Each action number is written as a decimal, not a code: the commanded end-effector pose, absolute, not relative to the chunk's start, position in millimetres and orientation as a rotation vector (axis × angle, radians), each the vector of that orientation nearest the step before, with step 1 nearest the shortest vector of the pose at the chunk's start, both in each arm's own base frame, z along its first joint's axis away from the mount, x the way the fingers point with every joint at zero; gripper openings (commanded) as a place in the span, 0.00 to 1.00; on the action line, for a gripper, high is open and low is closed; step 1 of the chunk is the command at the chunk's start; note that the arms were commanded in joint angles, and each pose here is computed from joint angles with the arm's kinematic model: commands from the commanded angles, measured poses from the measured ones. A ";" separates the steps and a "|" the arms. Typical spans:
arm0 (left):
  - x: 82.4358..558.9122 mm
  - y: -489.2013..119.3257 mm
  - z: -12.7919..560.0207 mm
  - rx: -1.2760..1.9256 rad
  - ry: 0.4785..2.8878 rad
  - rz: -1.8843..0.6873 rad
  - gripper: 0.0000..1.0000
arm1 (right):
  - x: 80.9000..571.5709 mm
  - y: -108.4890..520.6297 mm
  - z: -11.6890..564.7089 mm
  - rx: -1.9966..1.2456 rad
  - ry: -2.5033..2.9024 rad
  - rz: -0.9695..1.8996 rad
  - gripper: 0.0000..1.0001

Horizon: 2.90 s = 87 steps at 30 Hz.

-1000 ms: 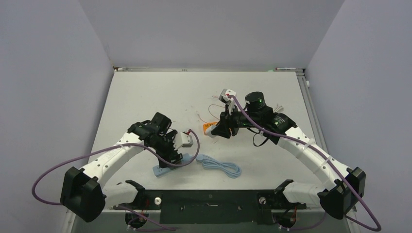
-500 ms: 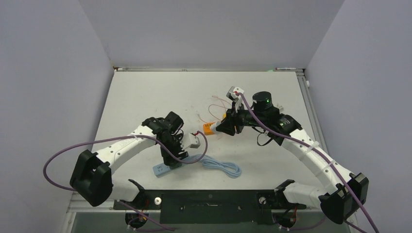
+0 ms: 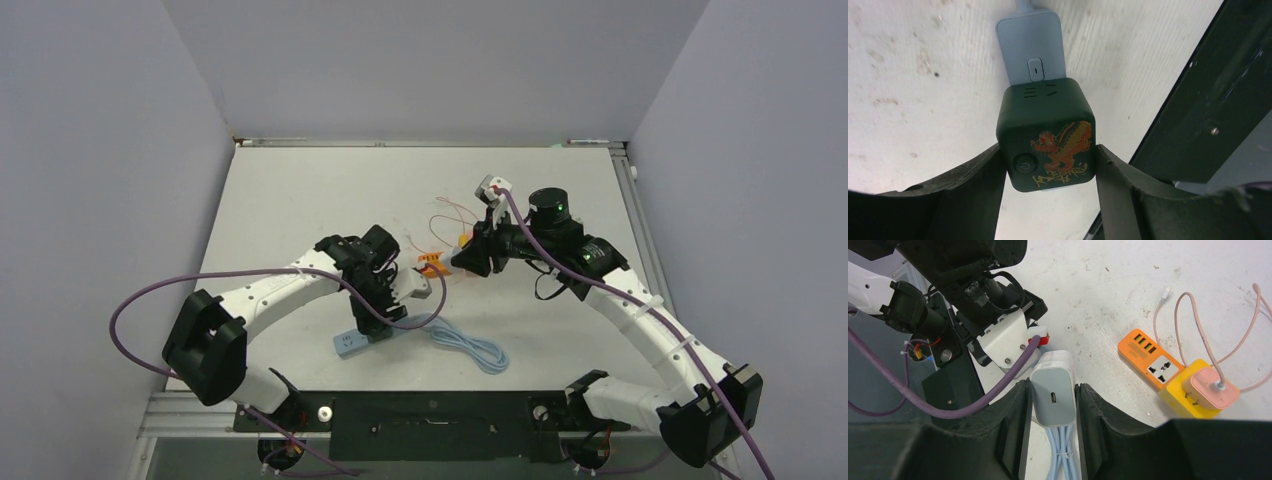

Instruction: Insert the plug

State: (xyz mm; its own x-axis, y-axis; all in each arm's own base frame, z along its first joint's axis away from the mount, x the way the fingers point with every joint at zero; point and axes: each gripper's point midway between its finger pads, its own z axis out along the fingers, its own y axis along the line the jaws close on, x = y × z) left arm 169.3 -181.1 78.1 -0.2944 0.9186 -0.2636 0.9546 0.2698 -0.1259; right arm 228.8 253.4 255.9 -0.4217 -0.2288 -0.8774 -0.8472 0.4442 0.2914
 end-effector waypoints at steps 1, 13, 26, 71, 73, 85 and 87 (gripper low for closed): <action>208.4 -280.8 121.2 1.619 1.977 -0.688 0.54 | 233.5 253.0 281.1 -0.910 1.808 0.957 0.05; 221.0 -204.4 224.2 1.314 1.980 -0.689 0.96 | 237.2 319.6 277.9 -1.191 1.701 0.983 0.05; 264.7 -48.3 208.5 0.578 2.178 -0.373 0.96 | 202.2 427.4 194.2 -1.900 1.544 0.924 0.05; 280.1 -5.7 135.8 0.274 2.372 -0.460 0.96 | 164.3 488.6 118.6 -2.175 1.378 0.843 0.05; 280.5 -5.4 136.2 0.275 2.372 -0.457 0.96 | 162.8 489.3 117.7 -2.179 1.377 0.855 0.05; 282.3 -3.7 141.1 0.281 2.358 -0.439 0.96 | 160.8 487.9 104.6 -2.198 1.413 0.857 0.05; 282.5 -3.1 142.2 0.282 2.354 -0.432 0.96 | 162.0 487.9 102.0 -2.198 1.422 0.848 0.05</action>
